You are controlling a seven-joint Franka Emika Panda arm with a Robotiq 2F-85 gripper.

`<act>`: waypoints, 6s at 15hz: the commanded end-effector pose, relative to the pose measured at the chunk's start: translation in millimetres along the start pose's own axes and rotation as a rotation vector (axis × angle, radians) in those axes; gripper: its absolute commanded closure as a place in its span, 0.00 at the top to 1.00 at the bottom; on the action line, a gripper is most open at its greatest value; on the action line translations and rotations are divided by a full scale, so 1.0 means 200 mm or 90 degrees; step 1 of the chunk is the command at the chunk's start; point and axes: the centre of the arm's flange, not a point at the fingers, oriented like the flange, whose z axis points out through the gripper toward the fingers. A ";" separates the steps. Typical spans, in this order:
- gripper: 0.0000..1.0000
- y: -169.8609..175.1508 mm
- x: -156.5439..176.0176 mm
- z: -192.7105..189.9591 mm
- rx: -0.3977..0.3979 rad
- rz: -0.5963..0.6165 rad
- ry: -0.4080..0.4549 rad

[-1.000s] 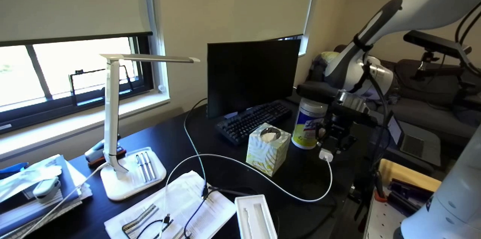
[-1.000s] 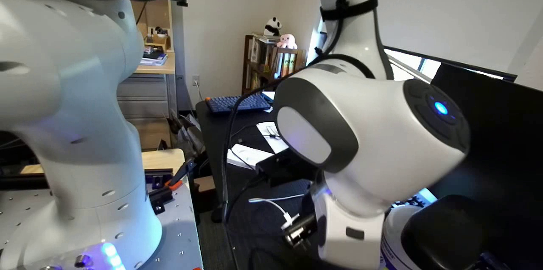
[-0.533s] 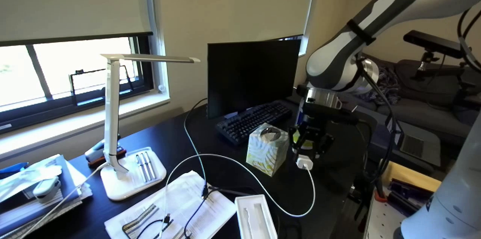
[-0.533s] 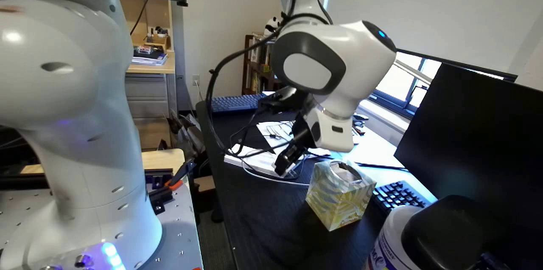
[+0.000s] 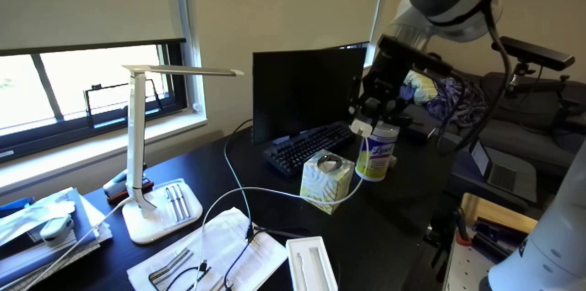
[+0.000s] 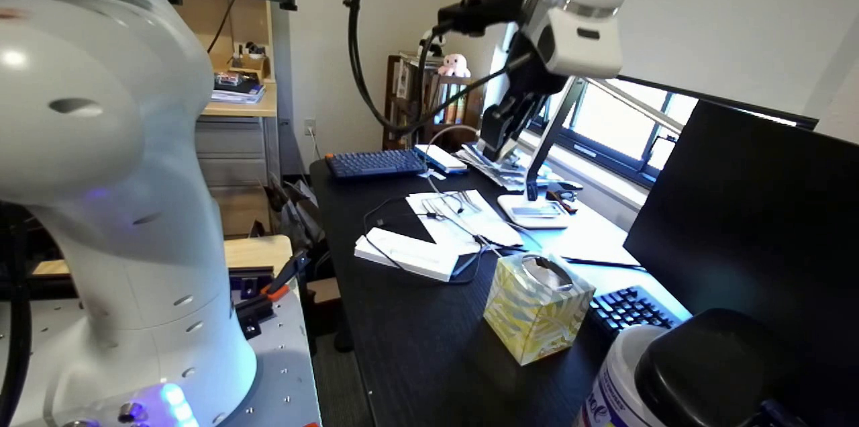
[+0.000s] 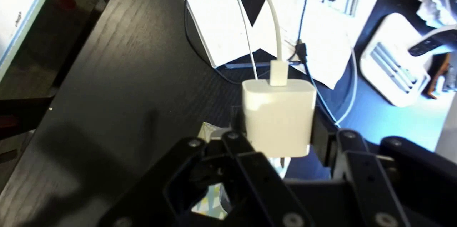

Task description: Pick up the white charger and move it from the left side of the laptop to the right side

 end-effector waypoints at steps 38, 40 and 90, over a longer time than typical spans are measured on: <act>0.22 0.09 0.58 -1.08 -0.377 -0.076 0.306; 0.22 0.14 0.68 -1.23 -0.378 -0.032 0.315; 0.22 0.94 1.80 -1.95 -0.251 0.606 0.427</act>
